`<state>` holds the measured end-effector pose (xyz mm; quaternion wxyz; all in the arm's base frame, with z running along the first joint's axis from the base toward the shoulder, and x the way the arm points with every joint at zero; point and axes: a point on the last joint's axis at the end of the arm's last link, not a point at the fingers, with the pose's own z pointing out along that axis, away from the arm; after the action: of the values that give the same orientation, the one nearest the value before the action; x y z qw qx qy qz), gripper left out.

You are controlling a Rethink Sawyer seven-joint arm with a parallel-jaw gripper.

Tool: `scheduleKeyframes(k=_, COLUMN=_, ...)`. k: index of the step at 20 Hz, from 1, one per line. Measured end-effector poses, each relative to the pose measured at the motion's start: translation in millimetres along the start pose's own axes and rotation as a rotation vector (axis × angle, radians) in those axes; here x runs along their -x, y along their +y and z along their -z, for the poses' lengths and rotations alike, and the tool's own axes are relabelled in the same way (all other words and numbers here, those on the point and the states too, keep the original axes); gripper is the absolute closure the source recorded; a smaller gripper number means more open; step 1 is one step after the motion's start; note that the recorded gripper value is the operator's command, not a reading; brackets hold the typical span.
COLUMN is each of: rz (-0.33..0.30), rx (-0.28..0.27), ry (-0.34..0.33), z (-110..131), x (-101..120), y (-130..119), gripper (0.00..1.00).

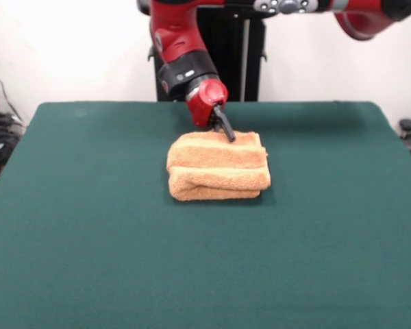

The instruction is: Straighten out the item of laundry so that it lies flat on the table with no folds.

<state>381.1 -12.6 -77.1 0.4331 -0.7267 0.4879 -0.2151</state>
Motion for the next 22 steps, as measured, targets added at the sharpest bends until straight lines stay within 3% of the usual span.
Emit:
scheduleKeyframes(k=9, rz=-0.009, rx=-0.004, ry=0.036, z=-1, x=-1, y=-1, gripper=0.00)
scheduleKeyframes(k=13, rz=-0.049, rx=-0.022, ry=0.107, z=-3, x=-11, y=-3, gripper=0.00)
scheduleKeyframes(k=19, rz=-0.123, rx=-0.061, ry=0.279, z=-5, x=-39, y=-7, gripper=0.00)
scheduleKeyframes(k=22, rz=-0.127, rx=-0.061, ry=0.309, z=-5, x=-43, y=-7, gripper=0.00)
